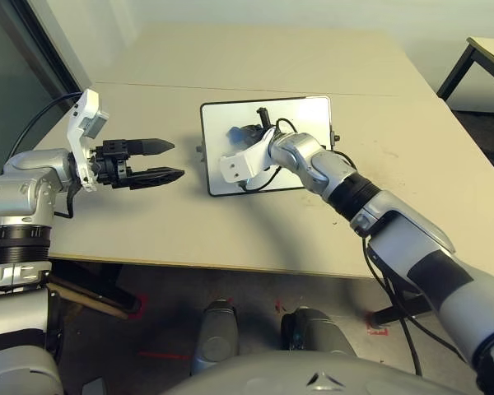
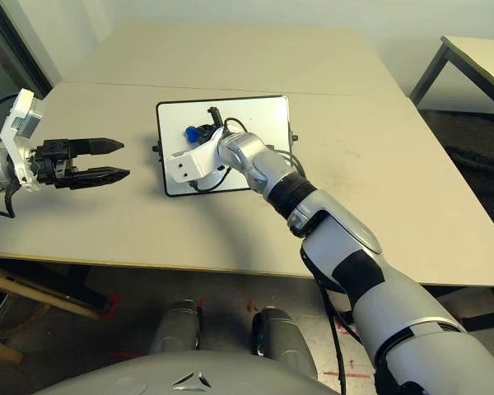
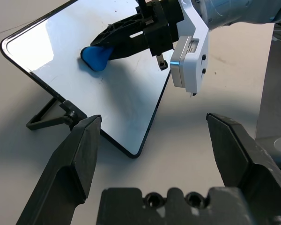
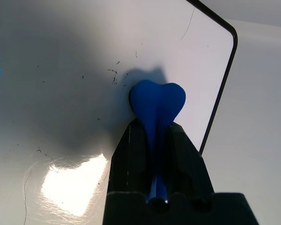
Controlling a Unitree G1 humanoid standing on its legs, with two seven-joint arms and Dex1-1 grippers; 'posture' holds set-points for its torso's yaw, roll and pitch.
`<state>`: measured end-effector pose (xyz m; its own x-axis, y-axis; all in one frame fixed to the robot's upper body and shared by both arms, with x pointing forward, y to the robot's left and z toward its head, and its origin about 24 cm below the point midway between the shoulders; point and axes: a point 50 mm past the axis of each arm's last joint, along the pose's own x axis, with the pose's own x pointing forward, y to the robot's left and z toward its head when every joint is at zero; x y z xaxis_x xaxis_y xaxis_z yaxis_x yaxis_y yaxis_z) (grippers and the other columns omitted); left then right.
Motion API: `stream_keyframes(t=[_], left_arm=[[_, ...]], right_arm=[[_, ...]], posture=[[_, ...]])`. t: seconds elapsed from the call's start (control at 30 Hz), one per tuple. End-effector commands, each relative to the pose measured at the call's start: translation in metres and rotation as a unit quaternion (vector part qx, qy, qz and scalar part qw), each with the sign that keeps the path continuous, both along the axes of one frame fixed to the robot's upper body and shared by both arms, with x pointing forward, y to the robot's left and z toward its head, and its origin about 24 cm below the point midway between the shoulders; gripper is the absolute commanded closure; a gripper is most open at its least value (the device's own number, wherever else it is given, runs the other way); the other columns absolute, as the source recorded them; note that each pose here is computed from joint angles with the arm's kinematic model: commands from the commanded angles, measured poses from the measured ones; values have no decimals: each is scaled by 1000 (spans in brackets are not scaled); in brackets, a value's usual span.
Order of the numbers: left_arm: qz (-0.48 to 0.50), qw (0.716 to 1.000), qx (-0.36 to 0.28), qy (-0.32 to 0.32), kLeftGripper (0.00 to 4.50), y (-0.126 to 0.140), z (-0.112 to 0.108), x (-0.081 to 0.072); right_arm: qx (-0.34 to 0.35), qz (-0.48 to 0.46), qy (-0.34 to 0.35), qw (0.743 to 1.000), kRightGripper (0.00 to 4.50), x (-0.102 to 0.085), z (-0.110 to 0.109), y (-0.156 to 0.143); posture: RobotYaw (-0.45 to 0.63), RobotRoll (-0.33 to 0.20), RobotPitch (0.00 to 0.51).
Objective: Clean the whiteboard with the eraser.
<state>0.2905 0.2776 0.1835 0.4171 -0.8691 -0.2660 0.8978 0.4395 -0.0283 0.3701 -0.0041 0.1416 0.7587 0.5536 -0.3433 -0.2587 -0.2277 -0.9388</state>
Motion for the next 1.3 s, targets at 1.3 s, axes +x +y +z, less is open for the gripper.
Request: stream_keyframes(t=[1.3], left_arm=[[-8,1000,0,-7,0,-4,-3,8]], right_arm=[[520,-268,225,779,4162,-9,97,-165]], posture=[[241,0,16]])
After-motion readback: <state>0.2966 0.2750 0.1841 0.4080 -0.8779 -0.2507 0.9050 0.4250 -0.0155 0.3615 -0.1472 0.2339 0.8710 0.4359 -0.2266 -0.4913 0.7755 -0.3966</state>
